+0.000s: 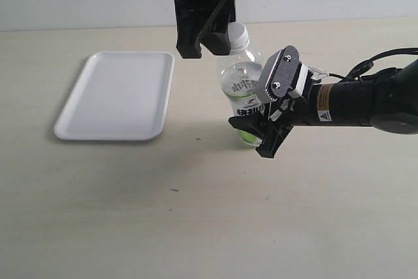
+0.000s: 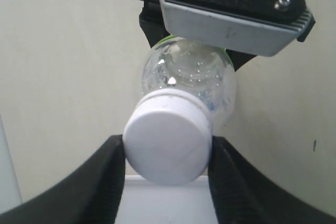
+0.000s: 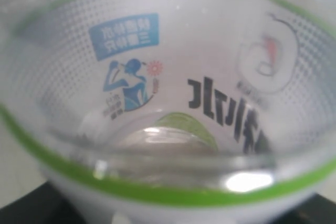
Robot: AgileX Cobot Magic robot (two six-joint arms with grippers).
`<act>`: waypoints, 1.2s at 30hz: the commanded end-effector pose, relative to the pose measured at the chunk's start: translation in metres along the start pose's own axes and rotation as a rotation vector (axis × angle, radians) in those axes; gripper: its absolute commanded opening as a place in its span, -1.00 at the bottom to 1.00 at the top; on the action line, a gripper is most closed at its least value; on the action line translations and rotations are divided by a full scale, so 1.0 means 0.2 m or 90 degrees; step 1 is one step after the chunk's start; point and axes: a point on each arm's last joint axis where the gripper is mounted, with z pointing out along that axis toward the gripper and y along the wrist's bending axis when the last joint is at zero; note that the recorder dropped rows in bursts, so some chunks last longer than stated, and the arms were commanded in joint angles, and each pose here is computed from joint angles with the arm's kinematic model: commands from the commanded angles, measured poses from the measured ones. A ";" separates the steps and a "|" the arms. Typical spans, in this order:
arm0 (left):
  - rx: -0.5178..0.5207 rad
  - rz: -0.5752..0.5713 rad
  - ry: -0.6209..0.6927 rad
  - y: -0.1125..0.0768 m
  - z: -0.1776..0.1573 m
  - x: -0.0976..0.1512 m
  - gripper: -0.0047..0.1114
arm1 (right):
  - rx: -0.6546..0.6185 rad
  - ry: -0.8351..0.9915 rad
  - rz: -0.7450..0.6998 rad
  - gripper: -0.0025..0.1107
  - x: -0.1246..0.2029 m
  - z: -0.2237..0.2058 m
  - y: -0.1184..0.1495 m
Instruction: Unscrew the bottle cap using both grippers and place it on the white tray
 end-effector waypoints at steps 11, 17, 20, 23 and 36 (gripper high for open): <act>-0.006 -0.009 -0.002 0.01 -0.02 0.00 0.12 | -0.001 0.093 -0.012 -0.96 0.09 0.00 0.01; -0.006 -0.022 -0.002 0.01 -0.02 0.00 0.12 | -0.001 0.093 -0.012 -0.96 0.09 0.00 0.01; -0.006 -0.022 -0.003 0.00 -0.02 0.00 0.12 | -0.001 0.093 -0.012 -0.96 0.09 0.00 0.01; -0.007 -0.028 -0.003 0.00 -0.02 0.00 0.12 | -0.001 0.093 -0.012 -0.96 0.09 0.00 0.01; -0.015 -0.041 -0.033 0.01 -0.03 -0.02 0.12 | 0.000 0.093 -0.011 -0.96 0.09 0.00 0.01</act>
